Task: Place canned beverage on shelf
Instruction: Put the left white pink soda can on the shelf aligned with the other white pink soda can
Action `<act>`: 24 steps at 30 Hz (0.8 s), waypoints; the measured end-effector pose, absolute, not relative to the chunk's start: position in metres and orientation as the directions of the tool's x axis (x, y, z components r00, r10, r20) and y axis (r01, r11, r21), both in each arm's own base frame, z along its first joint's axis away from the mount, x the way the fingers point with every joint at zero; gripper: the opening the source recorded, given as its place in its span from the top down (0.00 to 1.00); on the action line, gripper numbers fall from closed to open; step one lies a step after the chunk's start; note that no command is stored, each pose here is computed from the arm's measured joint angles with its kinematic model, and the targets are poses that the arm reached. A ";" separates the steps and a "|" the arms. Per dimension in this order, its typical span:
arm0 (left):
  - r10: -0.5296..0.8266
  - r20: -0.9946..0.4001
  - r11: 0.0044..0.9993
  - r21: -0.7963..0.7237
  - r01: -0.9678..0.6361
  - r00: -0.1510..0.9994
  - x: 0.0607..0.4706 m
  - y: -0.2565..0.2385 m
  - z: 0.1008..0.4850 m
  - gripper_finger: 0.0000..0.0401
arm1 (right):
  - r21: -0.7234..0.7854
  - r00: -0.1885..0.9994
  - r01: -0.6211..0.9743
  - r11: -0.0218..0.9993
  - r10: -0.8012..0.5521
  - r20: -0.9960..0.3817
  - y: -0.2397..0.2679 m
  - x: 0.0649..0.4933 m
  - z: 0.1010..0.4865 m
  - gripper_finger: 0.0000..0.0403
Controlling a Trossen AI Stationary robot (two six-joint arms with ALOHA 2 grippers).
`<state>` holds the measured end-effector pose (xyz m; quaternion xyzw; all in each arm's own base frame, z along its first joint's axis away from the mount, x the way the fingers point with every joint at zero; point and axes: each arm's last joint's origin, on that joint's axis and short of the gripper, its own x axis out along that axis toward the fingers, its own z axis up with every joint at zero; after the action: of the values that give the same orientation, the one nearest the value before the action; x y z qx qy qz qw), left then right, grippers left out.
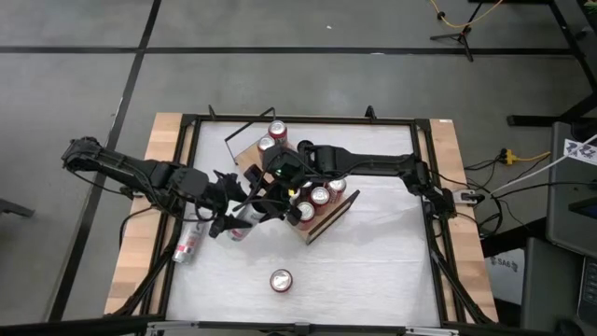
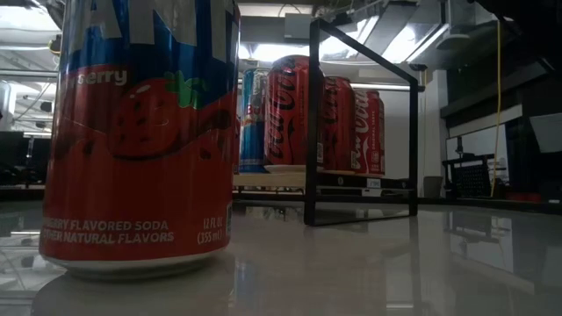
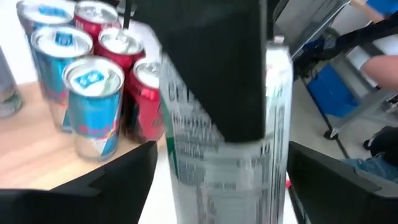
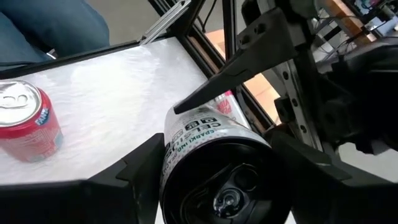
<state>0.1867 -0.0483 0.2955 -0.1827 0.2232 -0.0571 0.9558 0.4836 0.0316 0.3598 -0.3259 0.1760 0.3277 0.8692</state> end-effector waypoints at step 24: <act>-0.097 -0.715 0.940 -0.295 -0.173 0.693 0.167 -0.042 0.265 0.13 | -0.450 0.741 -0.558 0.698 0.173 -0.649 0.023 0.480 0.351 0.37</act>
<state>0.1668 -0.0418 0.2654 -0.1726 0.3915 0.0211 0.9036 0.4798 0.0226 0.3505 -0.3277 0.2933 0.2092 0.8734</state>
